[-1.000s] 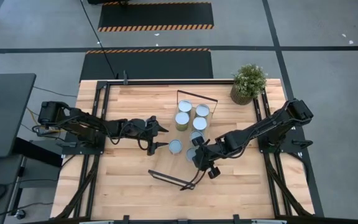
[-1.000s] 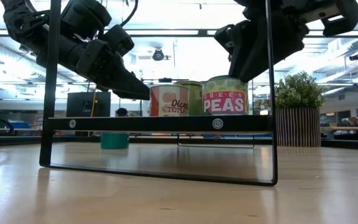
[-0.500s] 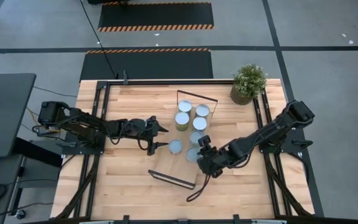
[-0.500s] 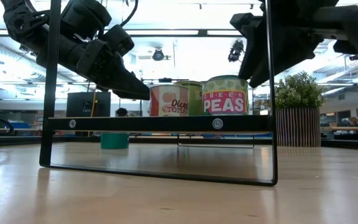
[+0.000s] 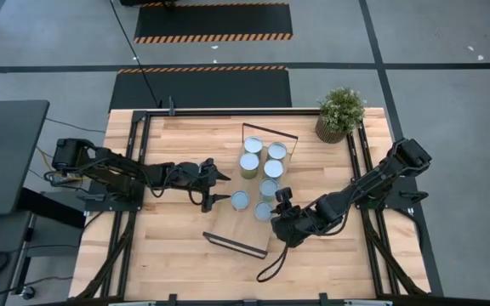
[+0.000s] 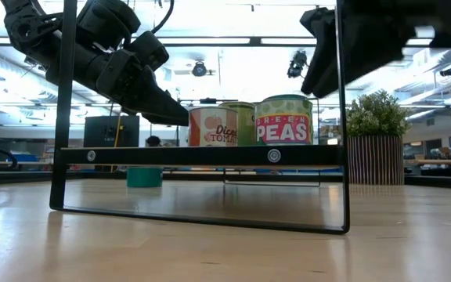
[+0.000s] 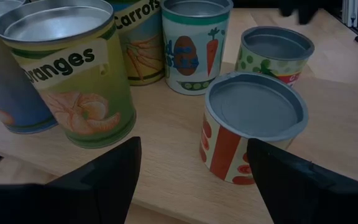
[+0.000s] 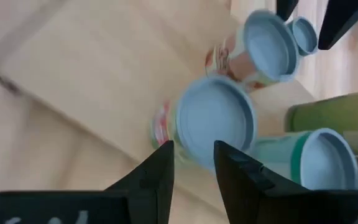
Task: Pick and place cans onto a shelf
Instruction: Adjust the cans on the shelf
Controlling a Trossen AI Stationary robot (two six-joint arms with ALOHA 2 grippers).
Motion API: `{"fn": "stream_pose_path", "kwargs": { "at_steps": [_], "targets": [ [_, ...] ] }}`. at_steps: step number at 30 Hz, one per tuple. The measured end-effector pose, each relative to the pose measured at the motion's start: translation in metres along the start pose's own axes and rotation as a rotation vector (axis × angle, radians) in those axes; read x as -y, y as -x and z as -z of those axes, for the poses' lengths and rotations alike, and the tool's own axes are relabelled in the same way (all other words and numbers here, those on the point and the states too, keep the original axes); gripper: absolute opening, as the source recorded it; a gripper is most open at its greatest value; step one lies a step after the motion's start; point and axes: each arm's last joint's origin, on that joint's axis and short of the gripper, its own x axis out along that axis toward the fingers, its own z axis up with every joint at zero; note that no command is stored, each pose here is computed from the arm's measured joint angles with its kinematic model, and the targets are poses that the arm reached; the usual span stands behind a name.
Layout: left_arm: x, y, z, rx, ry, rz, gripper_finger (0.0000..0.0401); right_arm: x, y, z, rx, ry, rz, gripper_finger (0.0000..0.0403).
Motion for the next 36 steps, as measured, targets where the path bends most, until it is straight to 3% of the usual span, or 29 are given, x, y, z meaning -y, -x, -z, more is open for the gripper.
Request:
{"fn": "stream_pose_path", "kwargs": {
  "at_steps": [7,12,16,26,36],
  "targets": [
    [0.0,0.0,0.0,0.002,0.0,0.0,0.0297,0.023,-0.003,-0.02,0.073,-0.275,-0.087,0.012],
    [0.0,0.0,0.0,0.001,0.0,0.0,0.0297,0.02,-0.017,-0.019,0.042,-0.231,-0.087,0.0125],
    [0.0,0.0,0.0,0.002,0.0,0.0,0.0297,0.016,-0.019,-0.026,0.11,-0.229,-0.09,0.0143],
    [0.0,0.0,0.0,0.002,0.001,0.0,0.0297,0.014,-0.026,-0.025,0.093,-0.34,-0.087,0.0196],
    [0.0,0.0,0.0,0.003,0.001,0.0,0.0297,0.008,-0.039,-0.021,0.05,-0.33,-0.06,0.0195]
  ]
}}
